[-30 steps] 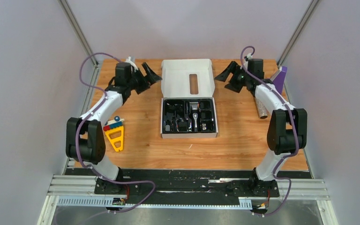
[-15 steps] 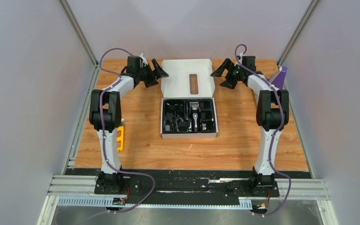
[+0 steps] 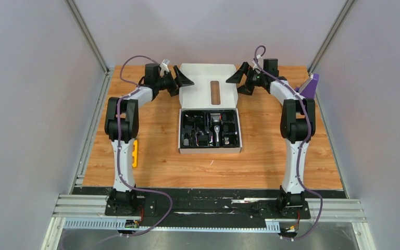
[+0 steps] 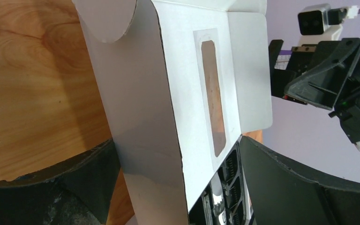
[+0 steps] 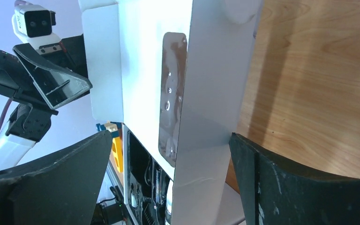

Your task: Sort the hair-cutting tools

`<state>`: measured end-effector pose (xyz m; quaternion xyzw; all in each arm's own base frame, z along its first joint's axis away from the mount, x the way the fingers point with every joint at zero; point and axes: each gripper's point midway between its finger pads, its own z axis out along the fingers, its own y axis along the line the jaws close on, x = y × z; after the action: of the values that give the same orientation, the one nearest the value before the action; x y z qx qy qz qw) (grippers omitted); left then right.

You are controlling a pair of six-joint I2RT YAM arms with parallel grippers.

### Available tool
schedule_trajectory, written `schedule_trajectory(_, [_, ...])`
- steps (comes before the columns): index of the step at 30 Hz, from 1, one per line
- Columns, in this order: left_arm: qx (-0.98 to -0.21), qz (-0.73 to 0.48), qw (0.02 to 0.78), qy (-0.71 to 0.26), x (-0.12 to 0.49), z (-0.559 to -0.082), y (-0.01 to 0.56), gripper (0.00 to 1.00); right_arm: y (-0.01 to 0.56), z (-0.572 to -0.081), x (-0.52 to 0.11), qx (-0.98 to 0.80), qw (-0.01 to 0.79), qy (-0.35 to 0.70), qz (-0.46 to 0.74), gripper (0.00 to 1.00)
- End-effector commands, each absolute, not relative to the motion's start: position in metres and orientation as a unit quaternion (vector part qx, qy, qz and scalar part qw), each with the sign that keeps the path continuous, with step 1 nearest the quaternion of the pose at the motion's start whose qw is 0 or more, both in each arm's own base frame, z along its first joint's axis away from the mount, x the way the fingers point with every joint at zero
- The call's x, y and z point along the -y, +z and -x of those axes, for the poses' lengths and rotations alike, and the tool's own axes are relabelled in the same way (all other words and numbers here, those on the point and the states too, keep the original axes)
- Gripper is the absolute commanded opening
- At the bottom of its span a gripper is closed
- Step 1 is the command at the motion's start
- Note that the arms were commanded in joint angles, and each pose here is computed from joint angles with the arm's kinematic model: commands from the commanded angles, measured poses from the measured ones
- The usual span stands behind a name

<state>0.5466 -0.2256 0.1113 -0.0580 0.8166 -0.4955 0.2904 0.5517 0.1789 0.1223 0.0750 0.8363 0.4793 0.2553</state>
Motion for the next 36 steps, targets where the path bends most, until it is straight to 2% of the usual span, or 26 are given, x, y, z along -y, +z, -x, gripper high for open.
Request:
schedule_trajectory(1, [-0.768, -0.020, 0.341, -0.541, 0.241, -0.530, 0.188, 1.00, 0.179, -0.540, -0.188, -0.812, 0.294, 0.505, -0.018, 1.00])
schedule_trajectory(9, [-0.730, -0.076, 0.397, -0.551, 0.244, -0.499, 0.245, 1.00, 0.209, -0.515, -0.188, -0.803, 0.329, 0.496, 0.018, 1.00])
schedule_trajectory(15, [-0.718, -0.124, 0.434, -0.529, 0.242, -0.471, 0.262, 1.00, 0.224, -0.490, -0.191, -0.795, 0.352, 0.492, 0.046, 1.00])
schedule_trajectory(25, [-0.720, -0.162, 0.505, -0.448, 0.225, -0.428, 0.255, 1.00, 0.234, -0.440, -0.197, -0.787, 0.387, 0.474, 0.080, 1.00])
schedule_trajectory(36, [-0.733, -0.159, 0.542, -0.379, 0.223, -0.378, 0.236, 1.00, 0.218, -0.386, -0.202, -0.789, 0.411, 0.450, 0.082, 1.00])
